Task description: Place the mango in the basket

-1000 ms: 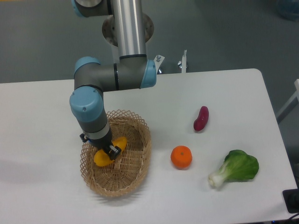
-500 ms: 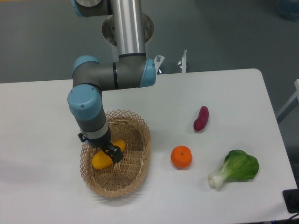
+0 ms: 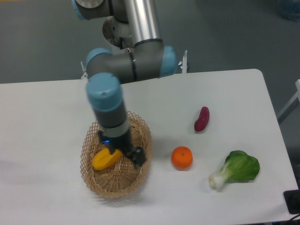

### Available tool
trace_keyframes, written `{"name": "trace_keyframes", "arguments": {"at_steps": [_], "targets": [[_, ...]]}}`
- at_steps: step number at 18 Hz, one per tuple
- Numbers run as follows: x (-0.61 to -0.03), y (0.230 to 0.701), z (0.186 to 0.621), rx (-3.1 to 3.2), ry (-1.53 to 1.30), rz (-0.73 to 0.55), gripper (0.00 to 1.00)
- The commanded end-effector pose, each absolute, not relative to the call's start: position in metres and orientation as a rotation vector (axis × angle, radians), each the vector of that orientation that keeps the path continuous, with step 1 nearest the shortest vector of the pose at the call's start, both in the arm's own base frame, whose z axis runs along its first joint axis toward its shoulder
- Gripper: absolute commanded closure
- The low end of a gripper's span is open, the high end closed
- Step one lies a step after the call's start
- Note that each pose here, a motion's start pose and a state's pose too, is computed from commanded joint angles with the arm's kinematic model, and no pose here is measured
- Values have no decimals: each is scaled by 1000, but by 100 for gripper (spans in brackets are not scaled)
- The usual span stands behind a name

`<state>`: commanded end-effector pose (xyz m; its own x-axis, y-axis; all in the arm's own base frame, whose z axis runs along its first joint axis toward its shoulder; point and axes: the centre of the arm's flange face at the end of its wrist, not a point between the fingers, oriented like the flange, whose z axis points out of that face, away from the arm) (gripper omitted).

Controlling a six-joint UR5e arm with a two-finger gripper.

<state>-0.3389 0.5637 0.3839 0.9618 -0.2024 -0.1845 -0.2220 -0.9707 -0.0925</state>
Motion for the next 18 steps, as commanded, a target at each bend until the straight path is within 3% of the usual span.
{"name": "trace_keyframes", "arguments": {"at_steps": [6,18], "targets": [[-415,504,436,-2974,444,212,0],[-485,418,446,-2964,658,175,0]]}}
